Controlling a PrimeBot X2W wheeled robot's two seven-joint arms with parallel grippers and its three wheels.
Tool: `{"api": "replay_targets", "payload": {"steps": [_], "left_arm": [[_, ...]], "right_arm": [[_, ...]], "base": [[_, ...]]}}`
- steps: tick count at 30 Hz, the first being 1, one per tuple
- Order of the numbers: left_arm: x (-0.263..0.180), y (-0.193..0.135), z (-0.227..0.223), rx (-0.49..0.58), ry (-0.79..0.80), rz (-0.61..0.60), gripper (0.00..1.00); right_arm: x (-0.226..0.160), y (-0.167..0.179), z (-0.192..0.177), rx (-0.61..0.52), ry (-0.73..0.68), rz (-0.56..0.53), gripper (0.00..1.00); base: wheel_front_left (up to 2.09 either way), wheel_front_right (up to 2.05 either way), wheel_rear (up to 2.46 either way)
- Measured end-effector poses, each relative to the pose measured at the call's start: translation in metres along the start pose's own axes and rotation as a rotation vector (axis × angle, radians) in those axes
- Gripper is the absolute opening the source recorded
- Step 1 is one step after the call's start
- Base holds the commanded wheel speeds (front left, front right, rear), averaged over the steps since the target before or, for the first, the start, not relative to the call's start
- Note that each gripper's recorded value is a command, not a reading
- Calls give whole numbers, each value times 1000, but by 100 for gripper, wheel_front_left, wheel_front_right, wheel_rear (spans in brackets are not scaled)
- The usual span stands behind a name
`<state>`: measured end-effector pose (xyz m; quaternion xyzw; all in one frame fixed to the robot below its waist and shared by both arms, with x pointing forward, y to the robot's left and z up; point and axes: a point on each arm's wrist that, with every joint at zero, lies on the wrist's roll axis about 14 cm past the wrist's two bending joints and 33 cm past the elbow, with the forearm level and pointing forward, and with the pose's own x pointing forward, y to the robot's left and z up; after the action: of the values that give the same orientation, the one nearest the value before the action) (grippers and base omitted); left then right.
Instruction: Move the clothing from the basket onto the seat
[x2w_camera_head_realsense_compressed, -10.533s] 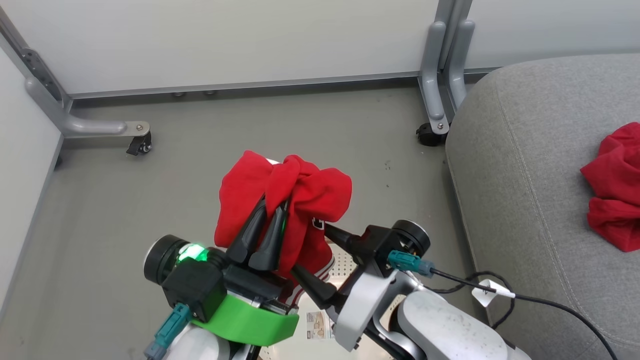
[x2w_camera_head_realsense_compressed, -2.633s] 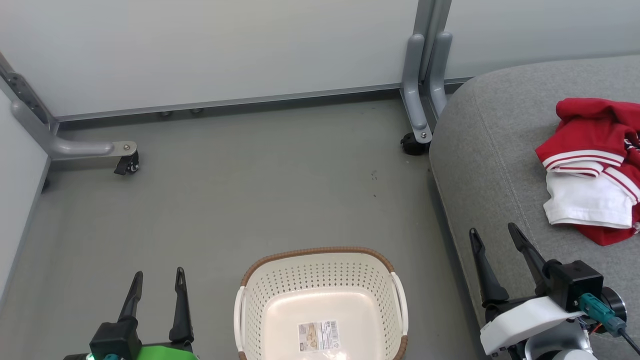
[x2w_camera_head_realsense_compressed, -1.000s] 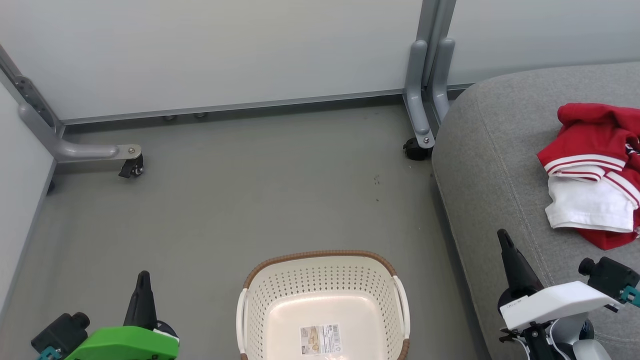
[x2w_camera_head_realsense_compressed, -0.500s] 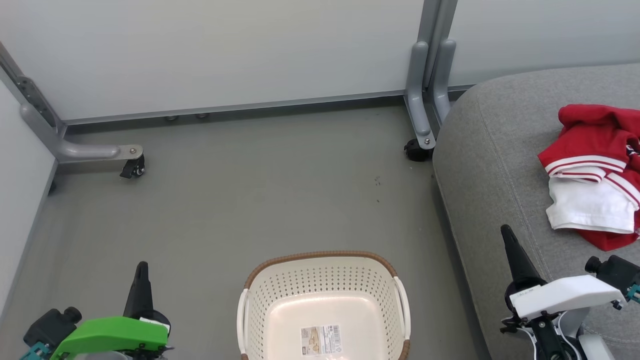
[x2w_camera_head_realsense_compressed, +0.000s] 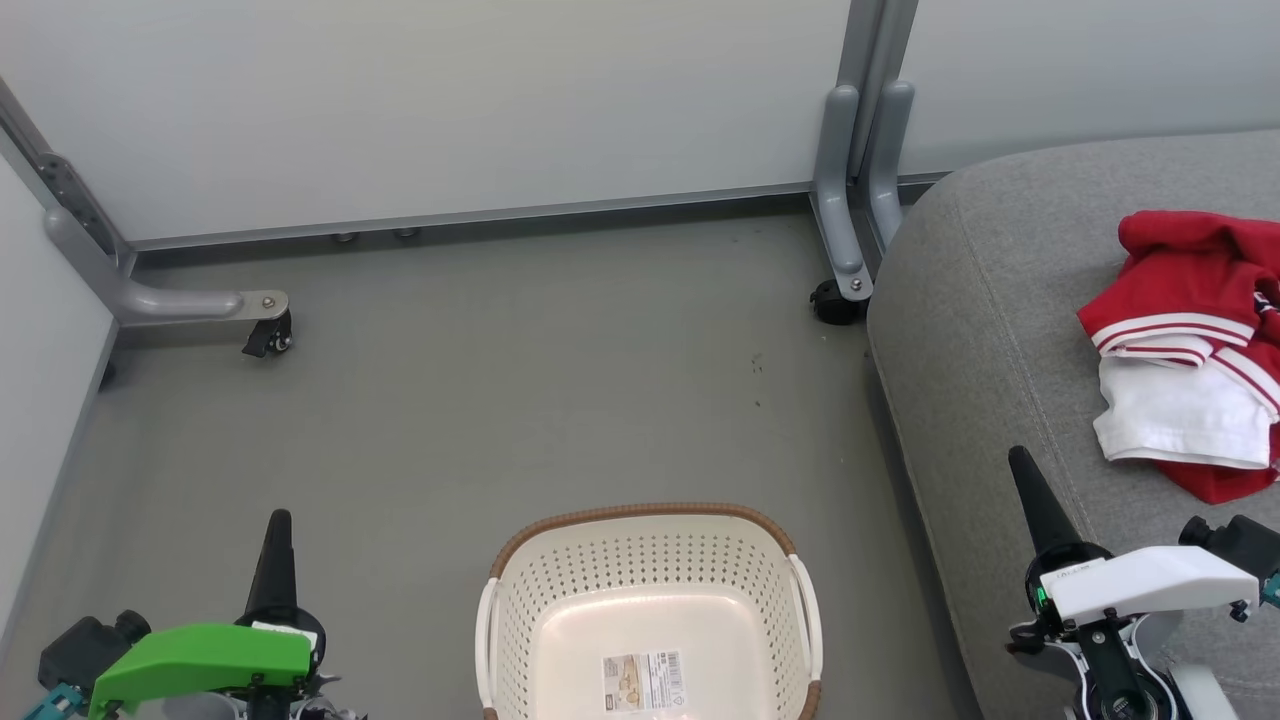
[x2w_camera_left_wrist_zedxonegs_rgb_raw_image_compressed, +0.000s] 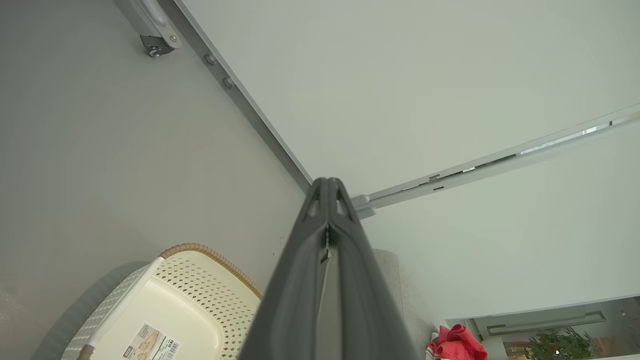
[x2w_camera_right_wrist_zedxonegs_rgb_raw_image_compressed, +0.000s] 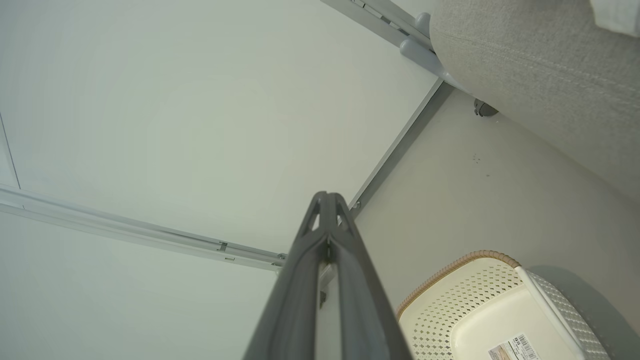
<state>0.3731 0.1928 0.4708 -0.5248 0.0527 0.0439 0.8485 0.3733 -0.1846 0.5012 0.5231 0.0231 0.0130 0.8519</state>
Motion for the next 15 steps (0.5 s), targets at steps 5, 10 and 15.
{"api": "replay_targets", "payload": {"steps": [5, 10, 15], "left_arm": [[1, -1, 1, -51, -1, -4, 0], [3, -5, 3, -100, 0, -20, 0], [3, -7, 5, -147, 0, -27, 0]], "right_arm": [[1, -2, 2, 51, -6, -5, 0], [3, 0, 3, 100, -9, -1, 0], [4, -2, 5, 145, -16, -5, 0]], "base": [[0, 0, 0], [0, 0, 0], [0, 0, 0]]}}
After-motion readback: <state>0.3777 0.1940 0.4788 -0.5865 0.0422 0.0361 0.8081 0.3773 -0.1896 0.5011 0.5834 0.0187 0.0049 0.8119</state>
